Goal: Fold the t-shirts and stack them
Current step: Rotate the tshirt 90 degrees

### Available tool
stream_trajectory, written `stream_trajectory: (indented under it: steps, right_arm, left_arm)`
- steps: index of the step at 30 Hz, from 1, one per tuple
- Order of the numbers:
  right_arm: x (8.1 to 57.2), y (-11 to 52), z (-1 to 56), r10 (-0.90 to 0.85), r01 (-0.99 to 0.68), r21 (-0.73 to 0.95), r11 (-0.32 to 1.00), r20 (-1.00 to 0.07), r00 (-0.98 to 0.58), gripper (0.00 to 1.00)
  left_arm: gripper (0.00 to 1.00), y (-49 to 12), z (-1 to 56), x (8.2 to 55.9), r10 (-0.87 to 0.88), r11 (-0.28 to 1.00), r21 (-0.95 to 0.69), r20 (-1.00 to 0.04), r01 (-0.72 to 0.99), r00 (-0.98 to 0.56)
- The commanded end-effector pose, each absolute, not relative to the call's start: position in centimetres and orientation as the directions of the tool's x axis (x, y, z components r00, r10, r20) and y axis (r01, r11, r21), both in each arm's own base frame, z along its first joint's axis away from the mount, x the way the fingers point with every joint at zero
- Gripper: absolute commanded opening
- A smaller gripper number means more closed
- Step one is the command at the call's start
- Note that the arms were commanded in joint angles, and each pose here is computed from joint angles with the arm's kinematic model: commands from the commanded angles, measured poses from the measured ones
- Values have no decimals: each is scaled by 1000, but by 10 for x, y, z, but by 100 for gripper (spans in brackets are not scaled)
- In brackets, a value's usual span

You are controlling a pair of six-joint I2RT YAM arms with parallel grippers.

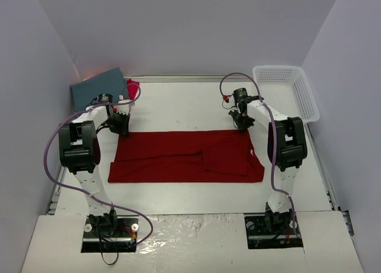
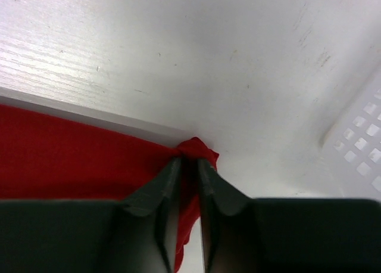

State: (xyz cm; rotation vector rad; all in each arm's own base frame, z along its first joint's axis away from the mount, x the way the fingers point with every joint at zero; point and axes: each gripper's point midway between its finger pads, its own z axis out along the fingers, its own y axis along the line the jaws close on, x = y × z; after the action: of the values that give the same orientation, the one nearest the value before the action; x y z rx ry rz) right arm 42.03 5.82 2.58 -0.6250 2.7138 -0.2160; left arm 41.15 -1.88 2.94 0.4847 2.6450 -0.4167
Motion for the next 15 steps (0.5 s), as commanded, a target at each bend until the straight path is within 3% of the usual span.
stream_trajectory:
  steps: [1, 3, 15]
  right_arm:
    - [425, 55, 33, -443, -377, -253, 891, -299, -845, 11]
    - [425, 55, 34, -444, -377, -258, 890, -299, -845, 1]
    - [418, 33, 28, -409, -334, -284, 899, -269, -872, 0]
  left_arm:
    - [2, -19, 18, 396, 296, 889, -220, -391, 401, -872]
    - [2, -19, 19, 395, 299, 889, -217, -390, 402, -871]
    - [2, -13, 18, 395, 298, 898, -199, -381, 392, -875]
